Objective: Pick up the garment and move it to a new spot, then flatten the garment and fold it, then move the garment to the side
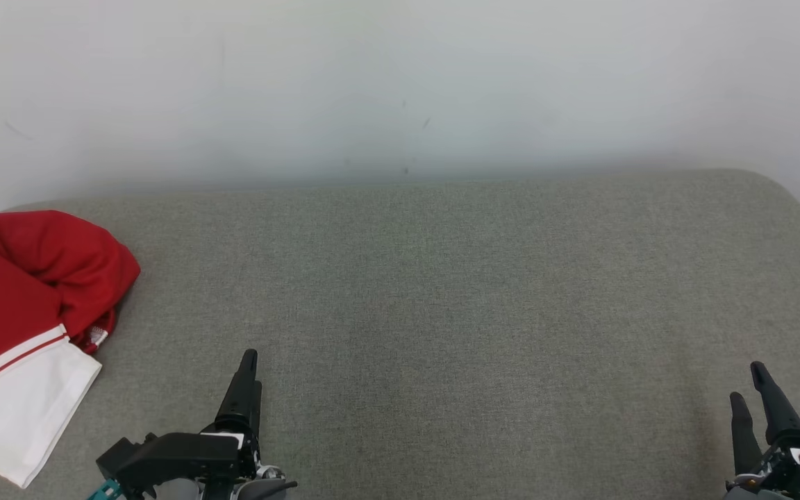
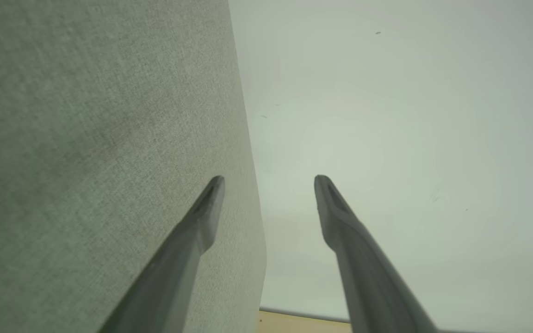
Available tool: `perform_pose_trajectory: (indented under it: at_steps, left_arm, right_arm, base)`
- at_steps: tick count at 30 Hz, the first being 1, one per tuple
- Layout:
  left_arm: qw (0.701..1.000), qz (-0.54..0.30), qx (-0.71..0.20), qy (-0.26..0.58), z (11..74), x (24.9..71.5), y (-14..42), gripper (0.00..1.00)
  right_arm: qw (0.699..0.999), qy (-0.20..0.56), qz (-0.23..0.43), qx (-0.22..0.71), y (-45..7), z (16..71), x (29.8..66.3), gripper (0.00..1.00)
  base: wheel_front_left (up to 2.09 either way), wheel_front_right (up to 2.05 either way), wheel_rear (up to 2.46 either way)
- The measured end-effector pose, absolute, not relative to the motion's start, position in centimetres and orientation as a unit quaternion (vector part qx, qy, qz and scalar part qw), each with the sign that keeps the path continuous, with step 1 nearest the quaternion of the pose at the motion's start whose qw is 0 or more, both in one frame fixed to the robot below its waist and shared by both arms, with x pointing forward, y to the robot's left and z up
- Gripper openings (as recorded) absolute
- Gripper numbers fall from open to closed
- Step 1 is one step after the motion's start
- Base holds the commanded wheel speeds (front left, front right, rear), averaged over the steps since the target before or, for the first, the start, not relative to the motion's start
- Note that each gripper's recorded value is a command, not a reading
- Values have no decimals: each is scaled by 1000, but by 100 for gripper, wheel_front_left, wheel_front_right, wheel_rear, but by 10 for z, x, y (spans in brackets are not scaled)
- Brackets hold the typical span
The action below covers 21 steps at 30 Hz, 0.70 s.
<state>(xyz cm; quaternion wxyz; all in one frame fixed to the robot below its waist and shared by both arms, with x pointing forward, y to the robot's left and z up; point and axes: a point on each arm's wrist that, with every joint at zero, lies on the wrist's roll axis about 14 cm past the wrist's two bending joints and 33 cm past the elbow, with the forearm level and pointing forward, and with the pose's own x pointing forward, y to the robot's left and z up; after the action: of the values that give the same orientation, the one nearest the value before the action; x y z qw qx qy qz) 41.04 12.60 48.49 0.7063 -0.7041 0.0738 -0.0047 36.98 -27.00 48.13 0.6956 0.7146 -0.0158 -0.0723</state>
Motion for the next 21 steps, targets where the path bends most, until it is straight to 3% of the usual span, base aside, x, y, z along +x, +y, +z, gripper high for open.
perform_pose_trajectory:
  at_steps: [7,21]
  left_arm:
    - [725,-4,-686,61,487,408,131,100]
    - [783,15,-622,21,491,402,159,100]
  right_arm:
    - [706,-13,-73,705,-260,481,373,100]
    - [776,8,-80,625,-245,476,373,100]
  base:
    - [0,0,0]
    - [0,0,0]
